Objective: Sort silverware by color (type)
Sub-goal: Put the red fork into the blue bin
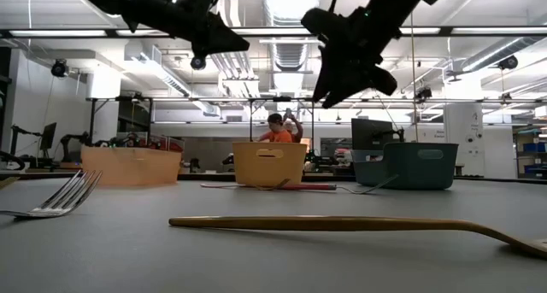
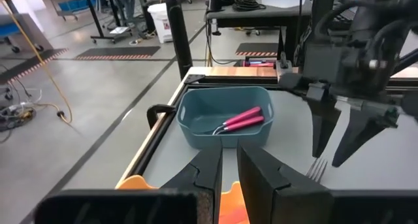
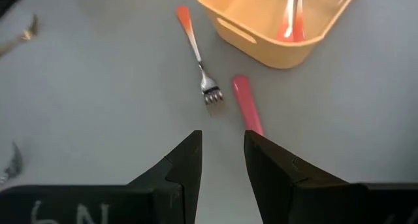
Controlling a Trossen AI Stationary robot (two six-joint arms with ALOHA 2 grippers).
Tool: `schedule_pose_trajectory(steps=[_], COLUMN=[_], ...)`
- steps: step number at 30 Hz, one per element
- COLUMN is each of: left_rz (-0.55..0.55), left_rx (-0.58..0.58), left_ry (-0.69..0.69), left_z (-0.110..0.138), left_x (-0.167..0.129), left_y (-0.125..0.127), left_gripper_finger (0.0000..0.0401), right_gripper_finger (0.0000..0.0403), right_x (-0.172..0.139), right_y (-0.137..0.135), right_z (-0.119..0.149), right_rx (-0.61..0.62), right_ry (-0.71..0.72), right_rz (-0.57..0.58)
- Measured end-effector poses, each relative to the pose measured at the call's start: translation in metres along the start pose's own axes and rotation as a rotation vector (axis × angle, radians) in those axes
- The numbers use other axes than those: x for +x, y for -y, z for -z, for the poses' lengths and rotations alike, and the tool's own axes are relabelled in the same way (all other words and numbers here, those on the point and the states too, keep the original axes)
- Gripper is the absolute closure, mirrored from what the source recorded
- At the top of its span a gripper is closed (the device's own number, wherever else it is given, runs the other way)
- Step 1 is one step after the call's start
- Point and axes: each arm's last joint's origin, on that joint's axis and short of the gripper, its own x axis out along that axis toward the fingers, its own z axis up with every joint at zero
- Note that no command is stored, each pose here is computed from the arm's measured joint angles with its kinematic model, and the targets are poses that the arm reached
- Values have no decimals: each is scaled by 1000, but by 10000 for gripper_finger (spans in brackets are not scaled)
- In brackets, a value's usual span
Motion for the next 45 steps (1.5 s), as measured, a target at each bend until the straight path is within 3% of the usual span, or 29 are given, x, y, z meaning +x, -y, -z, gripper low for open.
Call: schedule_pose_trajectory(steps=[4,12,21,27,37,45], left_rz=[-2,-1,1,1,1,0], left_rx=[41,89,84,84,84,85], left_ry=[11,1,-8,-8,-7,-3], left_z=[-2,-1,0,0,0,-1], left_x=[0,0,0,0,0,0], left_y=[0,0,0,0,0,0], left_gripper_finger=[372,372,372,372,372,372], right_gripper_finger=[298,298,298,298,298,298], right_x=[20,59,64,66,67,88], right_y=[4,4,6,6,5,7], right_z=[11,23,20,20,16,23], right_rx=[-102,-103,-8,-4,-61,-229], right_ry=[-19,-102,27,34,55,59], right_rz=[42,124,250,256,237,288])
